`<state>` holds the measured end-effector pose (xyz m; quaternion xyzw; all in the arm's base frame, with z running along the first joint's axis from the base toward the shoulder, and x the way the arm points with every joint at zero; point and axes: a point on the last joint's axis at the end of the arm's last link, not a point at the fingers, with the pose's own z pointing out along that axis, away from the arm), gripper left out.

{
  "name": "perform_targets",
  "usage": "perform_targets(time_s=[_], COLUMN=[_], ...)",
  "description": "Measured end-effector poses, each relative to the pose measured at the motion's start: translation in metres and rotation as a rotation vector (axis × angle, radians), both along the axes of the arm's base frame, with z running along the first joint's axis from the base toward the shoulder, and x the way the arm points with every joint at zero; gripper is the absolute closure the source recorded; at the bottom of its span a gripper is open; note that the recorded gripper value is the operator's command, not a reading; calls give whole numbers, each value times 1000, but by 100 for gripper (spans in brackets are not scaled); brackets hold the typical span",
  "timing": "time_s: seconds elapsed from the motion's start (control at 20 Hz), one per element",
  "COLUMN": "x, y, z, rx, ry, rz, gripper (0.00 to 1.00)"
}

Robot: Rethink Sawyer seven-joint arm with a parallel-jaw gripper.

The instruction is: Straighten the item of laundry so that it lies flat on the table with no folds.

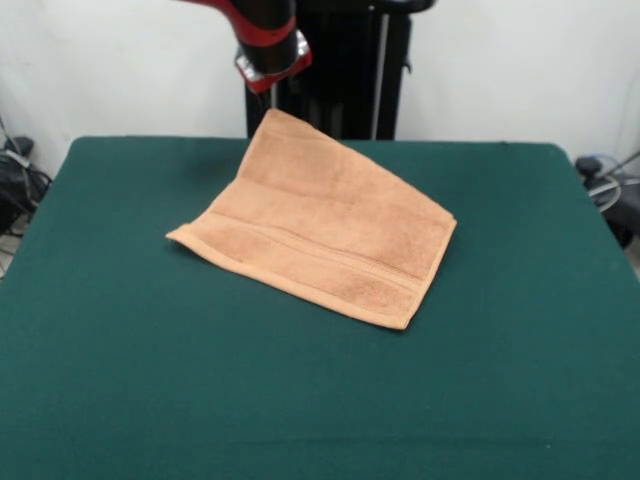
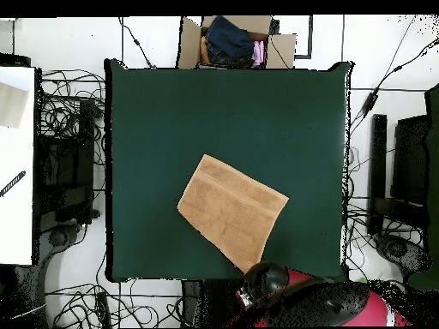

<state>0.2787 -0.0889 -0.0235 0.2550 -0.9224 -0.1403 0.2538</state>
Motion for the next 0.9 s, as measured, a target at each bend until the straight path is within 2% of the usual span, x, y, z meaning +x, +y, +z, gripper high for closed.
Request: perform_targets(time_s=[0.5, 0.9], x=[7, 22], y=[3, -1], z=[0, -4], rx=[1, -14], ry=[28, 27], rz=[4, 3], gripper=[0, 0])
